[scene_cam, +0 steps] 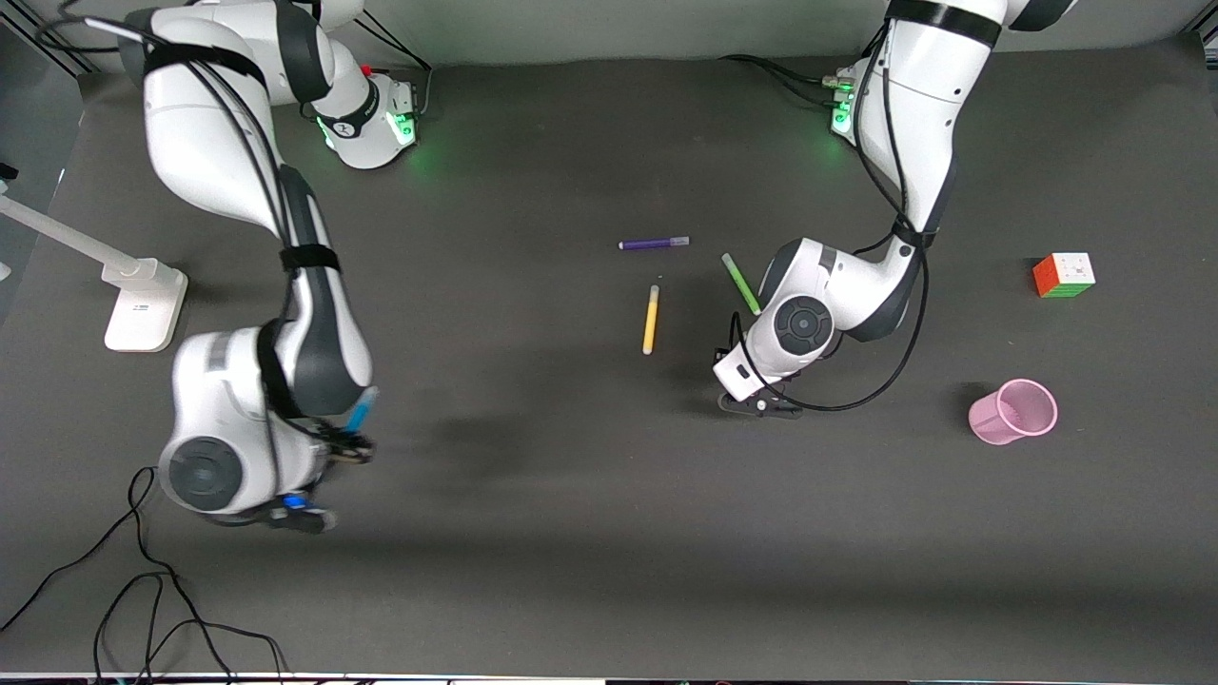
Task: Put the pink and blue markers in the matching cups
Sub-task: 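Carry the blue marker over the blue cup while the left gripper grasps pink, then drop the blue marker into the blue cup while the left gripper carries pink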
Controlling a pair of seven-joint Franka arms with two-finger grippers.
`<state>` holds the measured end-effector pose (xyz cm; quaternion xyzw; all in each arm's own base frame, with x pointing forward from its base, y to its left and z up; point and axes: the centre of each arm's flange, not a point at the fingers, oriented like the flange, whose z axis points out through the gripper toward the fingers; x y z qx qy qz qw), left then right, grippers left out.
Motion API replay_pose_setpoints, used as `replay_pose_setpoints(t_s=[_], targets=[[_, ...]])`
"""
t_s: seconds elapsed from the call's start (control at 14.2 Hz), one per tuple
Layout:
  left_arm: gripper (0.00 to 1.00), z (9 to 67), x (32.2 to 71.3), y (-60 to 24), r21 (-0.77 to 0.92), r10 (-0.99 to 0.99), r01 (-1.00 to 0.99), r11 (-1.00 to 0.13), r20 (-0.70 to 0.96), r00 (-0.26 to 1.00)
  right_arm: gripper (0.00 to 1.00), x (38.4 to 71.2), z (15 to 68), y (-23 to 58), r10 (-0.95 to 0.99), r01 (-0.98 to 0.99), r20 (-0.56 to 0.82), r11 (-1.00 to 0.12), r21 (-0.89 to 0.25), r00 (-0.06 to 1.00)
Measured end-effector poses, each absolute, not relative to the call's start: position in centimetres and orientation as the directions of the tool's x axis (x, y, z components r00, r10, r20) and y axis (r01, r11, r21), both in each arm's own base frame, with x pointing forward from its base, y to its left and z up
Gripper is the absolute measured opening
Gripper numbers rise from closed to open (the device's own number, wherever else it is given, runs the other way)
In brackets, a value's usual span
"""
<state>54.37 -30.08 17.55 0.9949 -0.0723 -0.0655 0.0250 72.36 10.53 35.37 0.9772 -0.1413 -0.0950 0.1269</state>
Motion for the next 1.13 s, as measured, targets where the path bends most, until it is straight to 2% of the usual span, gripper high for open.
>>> replay_pose_setpoints(t_s=[0.07, 0.28, 0.35, 0.42, 0.85, 1.13], targets=[[0.57, 17.5, 54.4, -30.1, 0.059, -0.147, -0.141, -0.988, -0.127, 0.981, 0.17, 73.1, 36.5, 9.0, -0.311, -0.275, -0.087, -0.917, 0.291, 0.946], [0.3, 17.7, 54.5, -30.0, 0.059, -0.144, -0.138, -0.989, -0.121, 0.982, 0.17, 75.0, 38.4, 4.2, -0.342, -0.347, 0.071, -0.893, 0.286, 0.937], [0.3, 17.7, 54.5, -30.0, 0.059, -0.144, -0.138, -0.989, -0.121, 0.982, 0.17, 75.5, 38.2, 2.9, -0.346, -0.363, 0.11, -0.889, 0.279, 0.932], [0.2, 17.8, 54.5, -30.0, 0.06, -0.144, -0.138, -0.989, -0.12, 0.982, 0.17, 75.7, 37.8, 1.7, -0.351, -0.377, 0.138, -0.885, 0.273, 0.926], [0.18, 18.5, 54.9, -29.8, 0.062, -0.135, -0.129, -0.99, -0.107, 0.985, 0.17, 75.0, 33.9, 0.4, -0.36, -0.377, 0.113, -0.882, 0.284, 0.926], [0.18, 24.7, 56.6, -27.5, 0.055, -0.103, -0.096, -0.994, -0.143, 0.984, 0.17, 74.2, 31.9, 2.0, -0.342, -0.351, 0.086, -0.889, 0.294, 0.936]])
